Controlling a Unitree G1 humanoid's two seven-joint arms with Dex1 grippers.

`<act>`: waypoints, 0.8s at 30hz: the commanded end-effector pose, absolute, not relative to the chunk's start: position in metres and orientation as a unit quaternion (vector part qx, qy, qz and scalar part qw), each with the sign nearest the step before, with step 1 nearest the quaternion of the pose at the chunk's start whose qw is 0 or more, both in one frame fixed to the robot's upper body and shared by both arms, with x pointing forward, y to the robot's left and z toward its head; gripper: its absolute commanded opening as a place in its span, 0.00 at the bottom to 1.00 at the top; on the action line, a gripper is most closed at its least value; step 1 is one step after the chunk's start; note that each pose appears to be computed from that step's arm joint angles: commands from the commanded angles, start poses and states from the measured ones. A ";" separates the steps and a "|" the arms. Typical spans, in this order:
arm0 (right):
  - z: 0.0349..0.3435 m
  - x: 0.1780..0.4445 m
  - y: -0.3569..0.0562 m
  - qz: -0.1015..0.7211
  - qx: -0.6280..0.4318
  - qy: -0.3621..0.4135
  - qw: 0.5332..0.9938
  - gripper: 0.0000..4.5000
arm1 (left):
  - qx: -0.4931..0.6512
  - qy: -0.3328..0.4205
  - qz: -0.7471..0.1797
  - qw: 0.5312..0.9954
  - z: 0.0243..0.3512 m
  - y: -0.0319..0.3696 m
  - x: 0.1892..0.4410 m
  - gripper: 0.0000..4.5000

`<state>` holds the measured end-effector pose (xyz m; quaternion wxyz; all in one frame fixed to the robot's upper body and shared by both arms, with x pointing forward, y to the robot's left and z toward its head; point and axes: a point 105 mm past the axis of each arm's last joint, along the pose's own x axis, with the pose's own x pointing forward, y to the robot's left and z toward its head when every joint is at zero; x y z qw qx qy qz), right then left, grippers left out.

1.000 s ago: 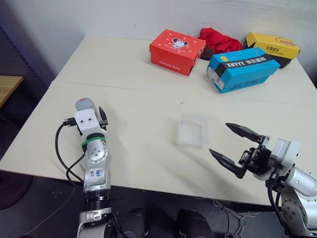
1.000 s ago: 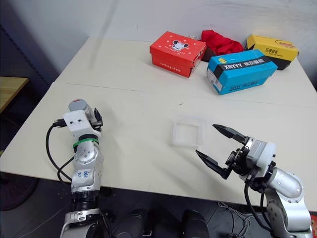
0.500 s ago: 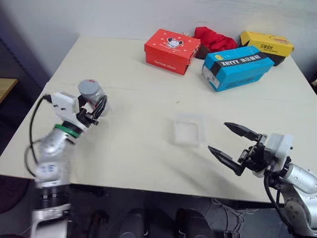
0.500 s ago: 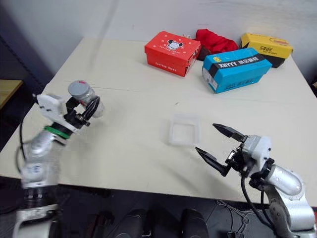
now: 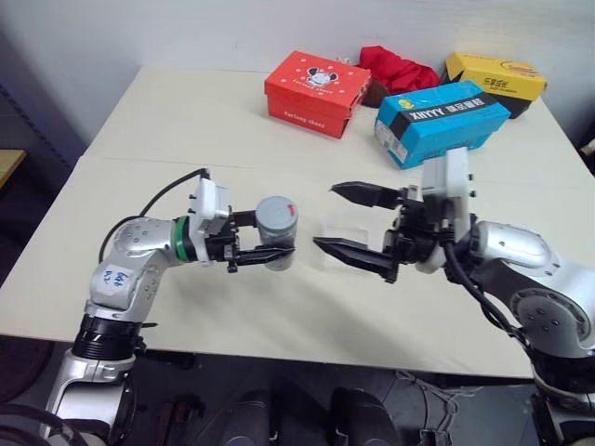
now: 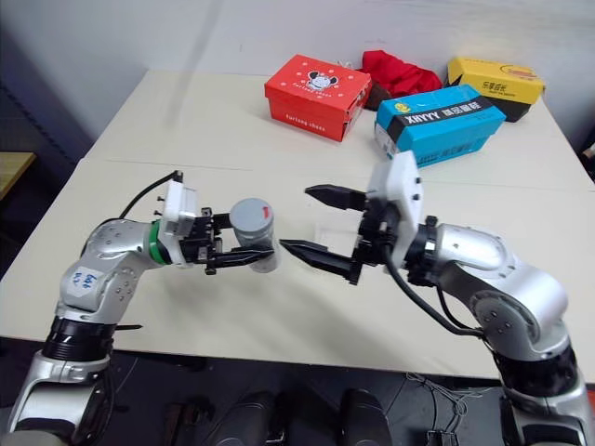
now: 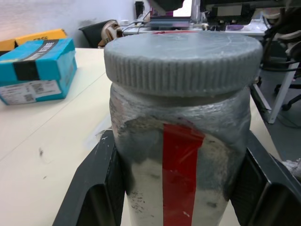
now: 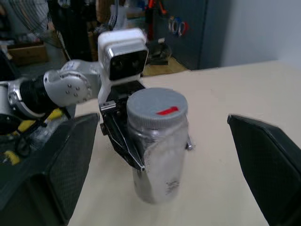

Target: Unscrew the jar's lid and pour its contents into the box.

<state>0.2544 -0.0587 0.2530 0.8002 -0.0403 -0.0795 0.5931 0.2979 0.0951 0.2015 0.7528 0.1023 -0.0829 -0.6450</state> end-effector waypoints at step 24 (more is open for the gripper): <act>0.263 0.270 -0.024 0.603 -0.069 -0.099 0.788 0.56 | 0.098 -0.136 -0.652 0.740 0.210 0.068 0.294 0.52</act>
